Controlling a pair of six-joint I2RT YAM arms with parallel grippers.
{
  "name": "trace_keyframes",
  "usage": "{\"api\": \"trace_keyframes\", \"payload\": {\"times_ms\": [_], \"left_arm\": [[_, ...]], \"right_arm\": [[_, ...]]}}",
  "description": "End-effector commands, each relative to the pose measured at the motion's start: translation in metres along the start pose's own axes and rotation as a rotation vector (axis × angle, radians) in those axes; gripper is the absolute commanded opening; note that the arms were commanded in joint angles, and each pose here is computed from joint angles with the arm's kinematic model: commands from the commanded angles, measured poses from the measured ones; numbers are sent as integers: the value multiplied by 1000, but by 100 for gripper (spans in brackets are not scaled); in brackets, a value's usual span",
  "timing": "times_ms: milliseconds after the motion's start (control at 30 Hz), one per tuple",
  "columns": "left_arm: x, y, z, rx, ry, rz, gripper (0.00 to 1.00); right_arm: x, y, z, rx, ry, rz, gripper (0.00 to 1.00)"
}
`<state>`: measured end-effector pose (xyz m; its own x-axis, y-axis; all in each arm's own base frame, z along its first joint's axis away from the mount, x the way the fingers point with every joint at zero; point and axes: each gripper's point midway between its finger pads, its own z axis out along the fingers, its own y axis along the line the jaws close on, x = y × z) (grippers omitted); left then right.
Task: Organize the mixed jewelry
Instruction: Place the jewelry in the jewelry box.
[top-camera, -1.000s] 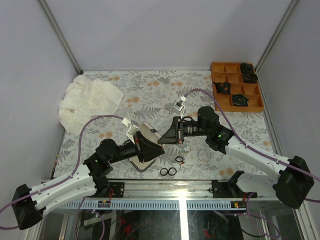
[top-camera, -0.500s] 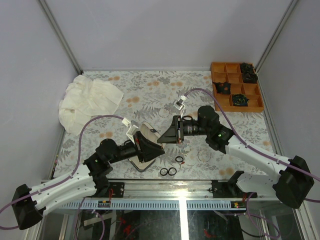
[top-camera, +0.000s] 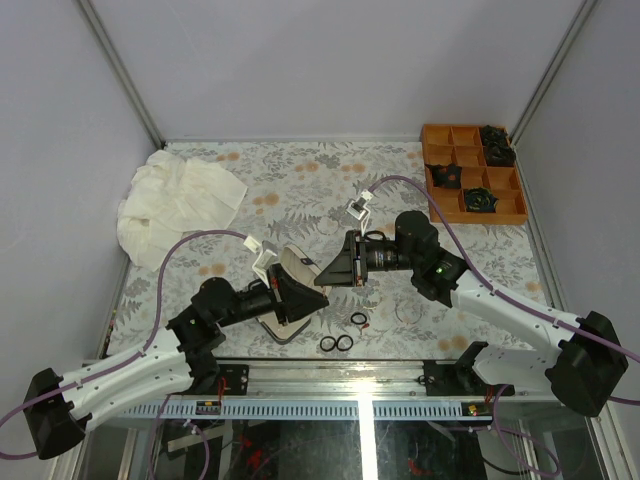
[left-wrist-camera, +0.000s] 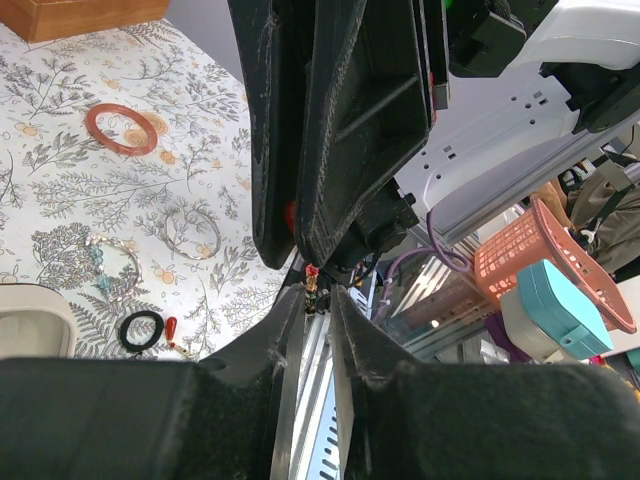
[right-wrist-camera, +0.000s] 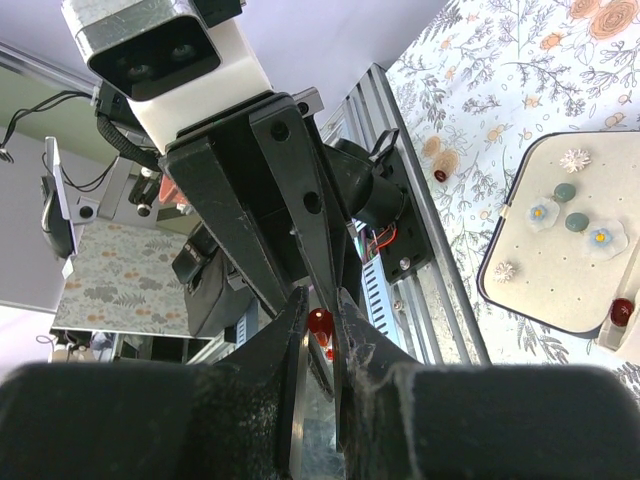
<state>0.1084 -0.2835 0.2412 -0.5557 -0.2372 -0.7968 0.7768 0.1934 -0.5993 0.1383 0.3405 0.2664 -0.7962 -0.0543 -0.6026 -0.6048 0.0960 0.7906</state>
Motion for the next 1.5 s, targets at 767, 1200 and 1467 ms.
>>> {"api": "trace_keyframes", "payload": {"times_ms": [767, 1200, 1467], "left_arm": [[-8, -3, -2, -13, -21, -2, 4], [-7, 0, -6, -43, -14, -10, 2], [2, 30, -15, -227, 12, -56, 0]], "right_arm": [[-18, 15, -1, 3, -47, -71, 15], [-16, 8, 2, 7, -43, -60, 15], [-13, -24, 22, 48, -12, -32, 15]]}}
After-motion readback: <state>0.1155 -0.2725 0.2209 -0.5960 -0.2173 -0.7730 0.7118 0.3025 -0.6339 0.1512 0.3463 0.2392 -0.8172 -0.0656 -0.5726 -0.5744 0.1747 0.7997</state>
